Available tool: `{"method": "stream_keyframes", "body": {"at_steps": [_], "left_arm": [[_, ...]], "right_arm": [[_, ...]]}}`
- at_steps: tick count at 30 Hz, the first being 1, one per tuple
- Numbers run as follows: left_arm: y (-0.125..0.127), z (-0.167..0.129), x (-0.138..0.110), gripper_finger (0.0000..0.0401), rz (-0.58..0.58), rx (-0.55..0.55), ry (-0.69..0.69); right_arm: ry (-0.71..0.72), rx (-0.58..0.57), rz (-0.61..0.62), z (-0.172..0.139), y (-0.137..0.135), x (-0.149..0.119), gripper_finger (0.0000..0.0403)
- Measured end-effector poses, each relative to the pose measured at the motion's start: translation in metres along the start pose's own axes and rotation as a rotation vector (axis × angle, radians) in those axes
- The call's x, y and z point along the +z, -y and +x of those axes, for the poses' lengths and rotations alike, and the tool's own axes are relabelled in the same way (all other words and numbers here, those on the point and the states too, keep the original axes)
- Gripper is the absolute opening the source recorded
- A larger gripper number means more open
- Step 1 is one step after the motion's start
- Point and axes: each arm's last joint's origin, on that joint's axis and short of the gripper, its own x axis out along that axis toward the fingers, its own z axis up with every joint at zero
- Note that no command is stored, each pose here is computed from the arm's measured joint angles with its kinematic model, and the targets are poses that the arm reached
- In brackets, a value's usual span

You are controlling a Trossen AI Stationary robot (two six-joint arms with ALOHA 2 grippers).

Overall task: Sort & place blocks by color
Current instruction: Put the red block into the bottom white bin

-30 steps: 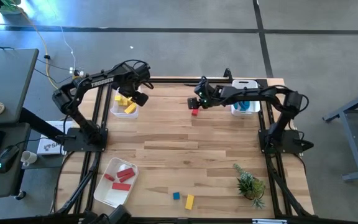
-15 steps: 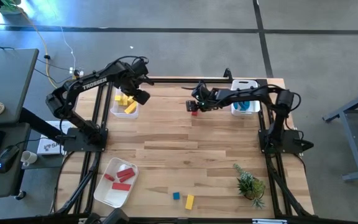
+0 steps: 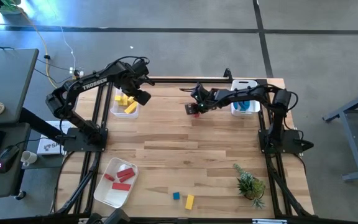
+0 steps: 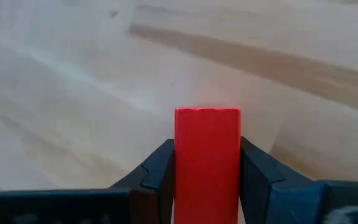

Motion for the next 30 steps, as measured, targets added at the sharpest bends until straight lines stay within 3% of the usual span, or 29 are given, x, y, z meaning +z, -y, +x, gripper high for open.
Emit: {"method": "stream_keyframes", "body": {"at_steps": [4, 13, 21, 30], "left_arm": [[0.001, 0.0, 0.0, 0.0154, 0.001, -0.043, -0.01], [0.012, -0.002, 0.003, 0.0154, 0.108, -0.362, -0.008], [0.018, -0.004, 0.006, 0.0154, 0.138, -0.501, 0.006], [0.028, -0.009, 0.005, 0.0154, 0.309, -0.768, 0.027]], "right_arm": [[-0.019, 0.068, -0.066, 0.001, -0.003, 0.001, 0.0105], [0.032, 0.281, -0.228, -0.015, -0.037, 0.024, 0.0105], [0.117, 0.453, -0.392, -0.046, -0.074, 0.052, 0.0105], [0.158, 0.633, -0.552, -0.09, -0.109, 0.077, 0.0105]]}}
